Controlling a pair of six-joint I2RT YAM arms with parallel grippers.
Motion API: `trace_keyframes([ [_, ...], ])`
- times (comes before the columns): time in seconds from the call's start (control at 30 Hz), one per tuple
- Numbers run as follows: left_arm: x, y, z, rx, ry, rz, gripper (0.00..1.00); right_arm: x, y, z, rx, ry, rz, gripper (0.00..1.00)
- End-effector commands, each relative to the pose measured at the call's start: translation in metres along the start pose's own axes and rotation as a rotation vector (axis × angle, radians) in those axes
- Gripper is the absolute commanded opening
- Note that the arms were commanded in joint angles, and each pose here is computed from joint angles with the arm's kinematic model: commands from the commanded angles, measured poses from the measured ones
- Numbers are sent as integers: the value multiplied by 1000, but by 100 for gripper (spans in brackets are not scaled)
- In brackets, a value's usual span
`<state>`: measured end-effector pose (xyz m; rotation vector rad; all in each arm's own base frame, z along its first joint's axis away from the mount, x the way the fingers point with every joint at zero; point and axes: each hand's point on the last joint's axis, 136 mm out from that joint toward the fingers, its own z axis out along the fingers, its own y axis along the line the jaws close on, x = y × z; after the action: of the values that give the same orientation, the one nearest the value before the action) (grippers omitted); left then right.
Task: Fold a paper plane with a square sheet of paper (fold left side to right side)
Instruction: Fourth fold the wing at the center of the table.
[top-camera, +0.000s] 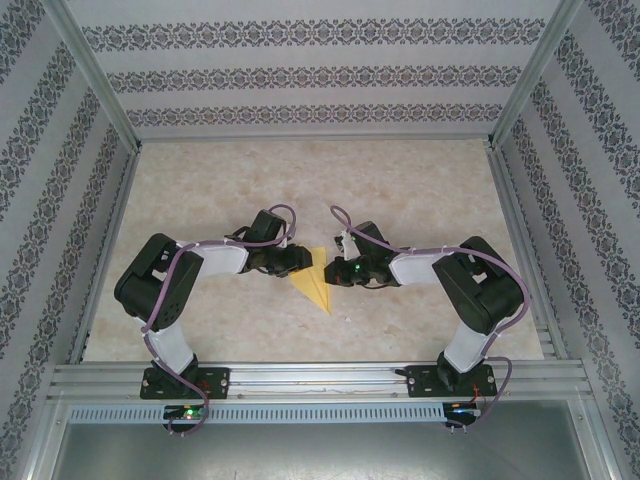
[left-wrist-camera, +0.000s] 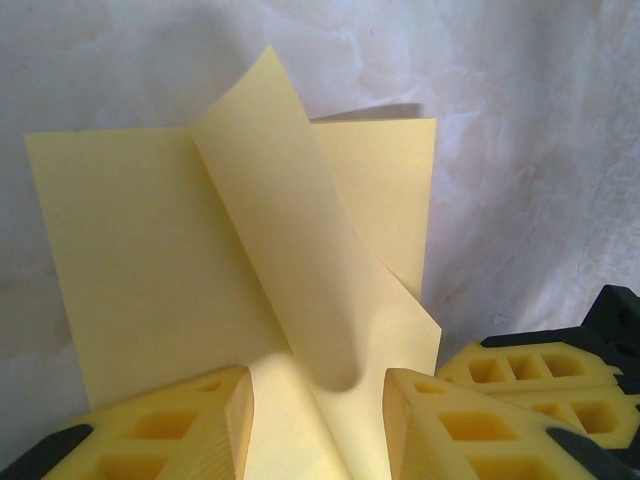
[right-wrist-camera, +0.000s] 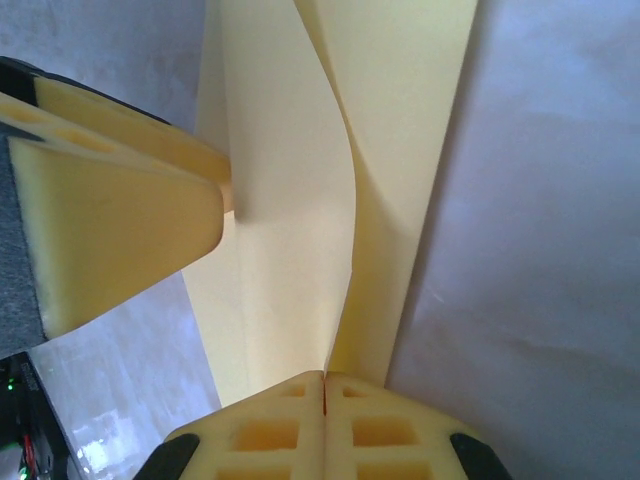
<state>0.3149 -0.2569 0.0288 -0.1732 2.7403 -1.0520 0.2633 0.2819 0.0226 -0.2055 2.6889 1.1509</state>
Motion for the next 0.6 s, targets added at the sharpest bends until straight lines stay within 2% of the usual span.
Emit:
trace_keyframes([
  [0.0,7,7,0,-53,17,9,39,-6,-4,1,27,-7,-22,4],
  [0.57,7,5,0,-46,17,7,40,3,-21,8,82,24,2,3],
])
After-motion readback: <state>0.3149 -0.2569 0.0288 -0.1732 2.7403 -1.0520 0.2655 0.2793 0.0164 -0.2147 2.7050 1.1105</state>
